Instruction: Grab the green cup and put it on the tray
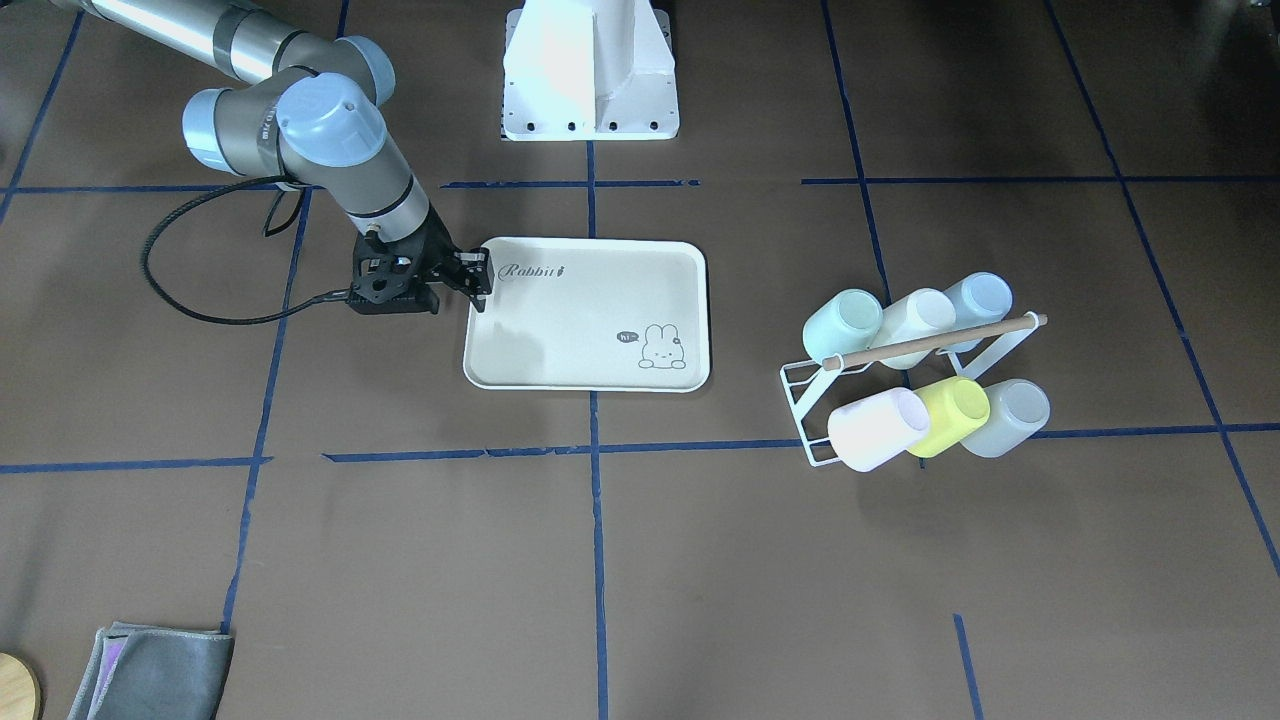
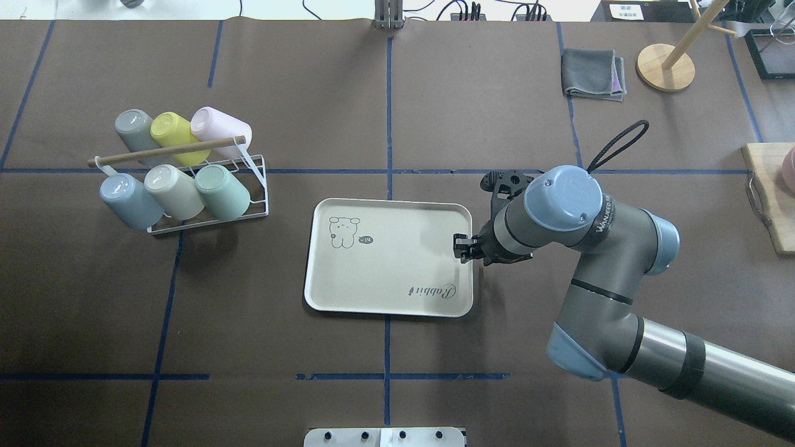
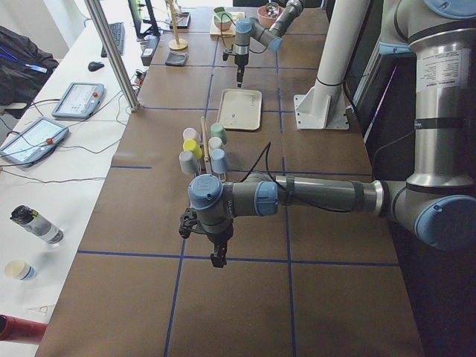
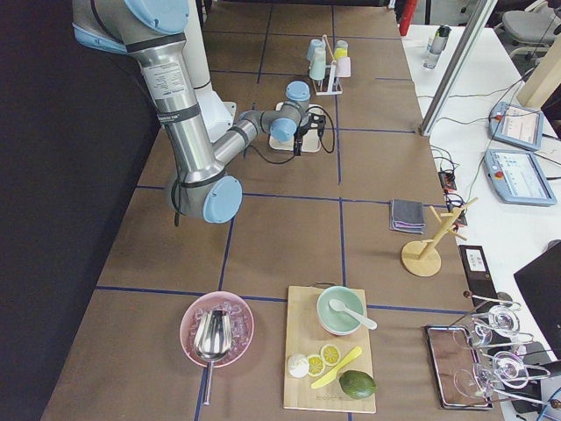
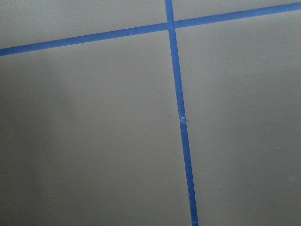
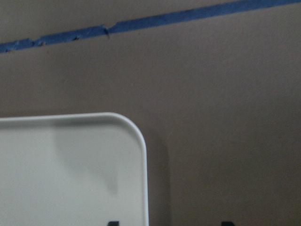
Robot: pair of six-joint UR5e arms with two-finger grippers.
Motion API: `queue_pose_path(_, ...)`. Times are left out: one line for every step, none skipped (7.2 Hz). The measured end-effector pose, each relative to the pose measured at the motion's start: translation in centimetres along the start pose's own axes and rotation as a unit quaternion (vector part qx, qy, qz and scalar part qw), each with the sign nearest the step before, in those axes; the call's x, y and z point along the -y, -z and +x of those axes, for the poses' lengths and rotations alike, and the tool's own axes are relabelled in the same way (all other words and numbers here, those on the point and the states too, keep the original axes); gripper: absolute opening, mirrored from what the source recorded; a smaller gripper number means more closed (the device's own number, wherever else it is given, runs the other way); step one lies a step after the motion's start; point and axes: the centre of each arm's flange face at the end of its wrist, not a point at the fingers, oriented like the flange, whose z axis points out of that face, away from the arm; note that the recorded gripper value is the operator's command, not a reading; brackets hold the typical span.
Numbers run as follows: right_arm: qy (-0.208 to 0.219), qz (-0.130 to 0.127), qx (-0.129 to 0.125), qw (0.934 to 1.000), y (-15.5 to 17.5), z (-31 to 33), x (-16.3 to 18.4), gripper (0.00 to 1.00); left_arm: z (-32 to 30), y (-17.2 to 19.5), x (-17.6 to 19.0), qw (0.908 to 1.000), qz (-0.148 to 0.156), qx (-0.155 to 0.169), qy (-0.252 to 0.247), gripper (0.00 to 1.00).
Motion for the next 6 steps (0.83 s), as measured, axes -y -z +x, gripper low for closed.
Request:
queue_pose_path(0.013,0.002,-0.016,0.9998,2.8,2.2,2.6,1.00,0.1,0.1,0.0,1.0000,0.001,0.000,0.000,1.00)
queue_pose_path(0.040,0.000,-0.040,0.9984,5.2,5.0,4.4,1.00,0.1,0.2,0.0,1.0000,0.001,0.001,-0.001,1.00)
queue_pose_path(0.077,-0.005,-0.066,0.9948,7.2,8.8,6.1,1.00,0.1,0.2,0.0,1.0000,0.002,0.002,-0.001,1.00)
queue_pose_path(0.113,-0.014,-0.085,0.9898,9.0,13.8,7.6,1.00,0.2,0.2,0.0,1.0000,0.002,0.001,-0.002,1.00)
queue_pose_path(0.147,-0.026,-0.098,0.9839,10.9,20.8,8.8,1.00,0.2,0.3,0.0,1.0000,0.003,0.001,-0.002,1.00)
queue_pose_path(0.177,-0.038,-0.107,0.9776,13.0,28.2,9.1,1.00,0.3,0.3,0.1,1.0000,0.003,0.000,-0.003,1.00)
